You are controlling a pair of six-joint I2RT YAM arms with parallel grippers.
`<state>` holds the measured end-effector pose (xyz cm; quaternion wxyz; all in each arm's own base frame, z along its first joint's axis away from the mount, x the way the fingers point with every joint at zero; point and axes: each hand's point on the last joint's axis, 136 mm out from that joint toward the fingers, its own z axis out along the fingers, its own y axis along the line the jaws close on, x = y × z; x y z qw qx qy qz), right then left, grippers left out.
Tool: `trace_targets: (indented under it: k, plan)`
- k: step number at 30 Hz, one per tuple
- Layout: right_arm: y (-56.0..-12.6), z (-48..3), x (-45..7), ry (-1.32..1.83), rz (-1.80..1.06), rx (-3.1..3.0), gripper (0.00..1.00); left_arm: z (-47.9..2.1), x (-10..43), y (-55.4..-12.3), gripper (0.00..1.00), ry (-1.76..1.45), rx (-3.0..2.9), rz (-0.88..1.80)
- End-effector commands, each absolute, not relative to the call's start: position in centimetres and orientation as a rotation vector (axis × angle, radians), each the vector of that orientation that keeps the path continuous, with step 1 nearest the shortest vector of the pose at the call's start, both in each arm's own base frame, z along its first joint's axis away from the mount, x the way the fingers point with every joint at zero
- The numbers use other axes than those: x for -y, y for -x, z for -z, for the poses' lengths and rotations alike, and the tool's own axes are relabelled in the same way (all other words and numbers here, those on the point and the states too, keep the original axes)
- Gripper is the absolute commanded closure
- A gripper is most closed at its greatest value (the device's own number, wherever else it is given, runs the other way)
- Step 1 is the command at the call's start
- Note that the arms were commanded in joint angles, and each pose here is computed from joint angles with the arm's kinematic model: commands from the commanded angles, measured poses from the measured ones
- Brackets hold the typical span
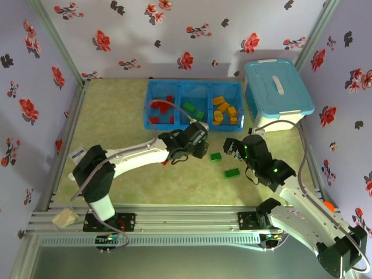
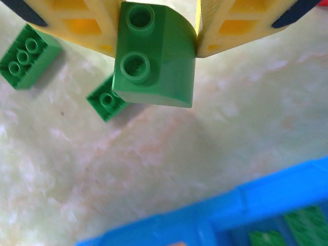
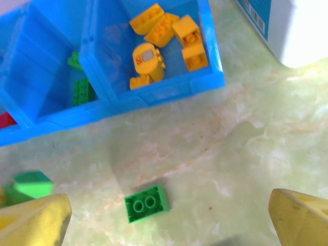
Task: Sort the legos into containers by color
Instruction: Place the lego in the container.
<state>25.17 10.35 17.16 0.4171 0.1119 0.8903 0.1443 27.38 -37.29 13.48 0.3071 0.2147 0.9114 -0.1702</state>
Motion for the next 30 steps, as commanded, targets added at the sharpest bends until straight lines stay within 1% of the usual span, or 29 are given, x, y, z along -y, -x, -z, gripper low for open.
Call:
trace_targets:
  k: [1, 8, 14, 21, 30]
  plan:
    - [-24.1, -15.0, -10.0, -0.332, -0.369, -2.293, 0.01, -13.9, 34.2, -29.2, 0.65, -0.536, -2.41, 0.366]
    - [-23.4, -13.6, -9.8, -0.356, -0.375, -2.324, 0.02, -16.4, 30.7, -34.5, 0.64, -0.41, -2.387, 0.324]
    - [-23.0, -13.2, -10.3, -0.345, -0.413, -2.344, 0.02, -17.5, 29.8, -38.3, 0.65, -0.379, -2.386, 0.307]
    - [-22.4, -12.1, -10.4, -0.352, -0.418, -2.38, 0.02, -18.2, 30.3, -41.4, 0.64, -0.372, -2.388, 0.321]
    - [-22.1, -12.4, -10.6, -0.354, -0.447, -2.381, 0.02, -18.2, 31.8, -44.7, 0.64, -0.385, -2.401, 0.317]
